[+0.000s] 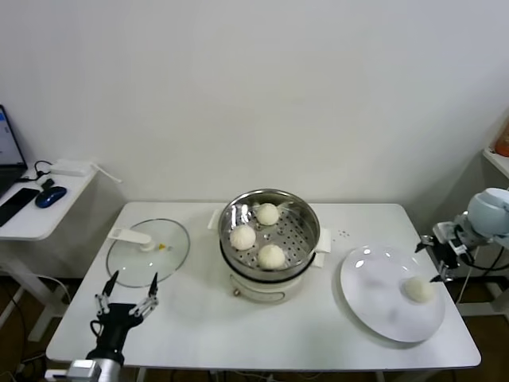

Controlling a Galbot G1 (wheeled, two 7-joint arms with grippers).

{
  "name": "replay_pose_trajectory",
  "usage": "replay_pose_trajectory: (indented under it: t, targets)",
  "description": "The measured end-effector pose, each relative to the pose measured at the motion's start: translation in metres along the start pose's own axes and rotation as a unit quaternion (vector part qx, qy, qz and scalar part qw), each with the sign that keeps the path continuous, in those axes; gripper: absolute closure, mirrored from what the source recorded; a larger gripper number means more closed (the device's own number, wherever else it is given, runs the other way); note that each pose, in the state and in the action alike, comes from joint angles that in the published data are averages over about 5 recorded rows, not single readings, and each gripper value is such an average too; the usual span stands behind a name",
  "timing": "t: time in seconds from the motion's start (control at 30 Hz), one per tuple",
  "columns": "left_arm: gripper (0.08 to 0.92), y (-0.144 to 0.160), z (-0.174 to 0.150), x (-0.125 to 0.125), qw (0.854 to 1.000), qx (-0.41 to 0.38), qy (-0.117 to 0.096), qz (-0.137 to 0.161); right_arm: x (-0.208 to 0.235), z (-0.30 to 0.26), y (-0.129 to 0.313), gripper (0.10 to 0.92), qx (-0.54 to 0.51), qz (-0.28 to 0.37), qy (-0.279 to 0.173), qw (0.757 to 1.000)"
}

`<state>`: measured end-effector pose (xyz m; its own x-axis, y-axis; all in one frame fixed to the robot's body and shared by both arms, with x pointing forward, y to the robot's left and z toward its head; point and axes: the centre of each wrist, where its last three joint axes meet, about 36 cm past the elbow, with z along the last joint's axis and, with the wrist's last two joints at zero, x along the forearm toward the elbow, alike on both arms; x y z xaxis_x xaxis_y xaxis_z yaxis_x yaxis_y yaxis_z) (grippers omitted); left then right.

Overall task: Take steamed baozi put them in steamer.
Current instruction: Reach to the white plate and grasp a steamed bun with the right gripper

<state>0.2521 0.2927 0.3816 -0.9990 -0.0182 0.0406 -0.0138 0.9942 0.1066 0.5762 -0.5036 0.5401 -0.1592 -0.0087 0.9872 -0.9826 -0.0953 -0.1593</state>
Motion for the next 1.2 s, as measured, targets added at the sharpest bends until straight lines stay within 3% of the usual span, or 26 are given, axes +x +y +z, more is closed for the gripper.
replay_pose_trajectory:
  t: [0.3,1.2]
  targets:
    - [0.177,0.003,0.000,0.002,1.000,-0.005,0.004,-0.005,-0.028,0.004,0.002,0.200,0.004,-0.016,0.021,1.000]
    - [0.177,0.004,0.006,0.002,1.000,-0.009,0.013,-0.010,-0.080,-0.008,0.004,0.200,-0.001,-0.044,0.017,0.999]
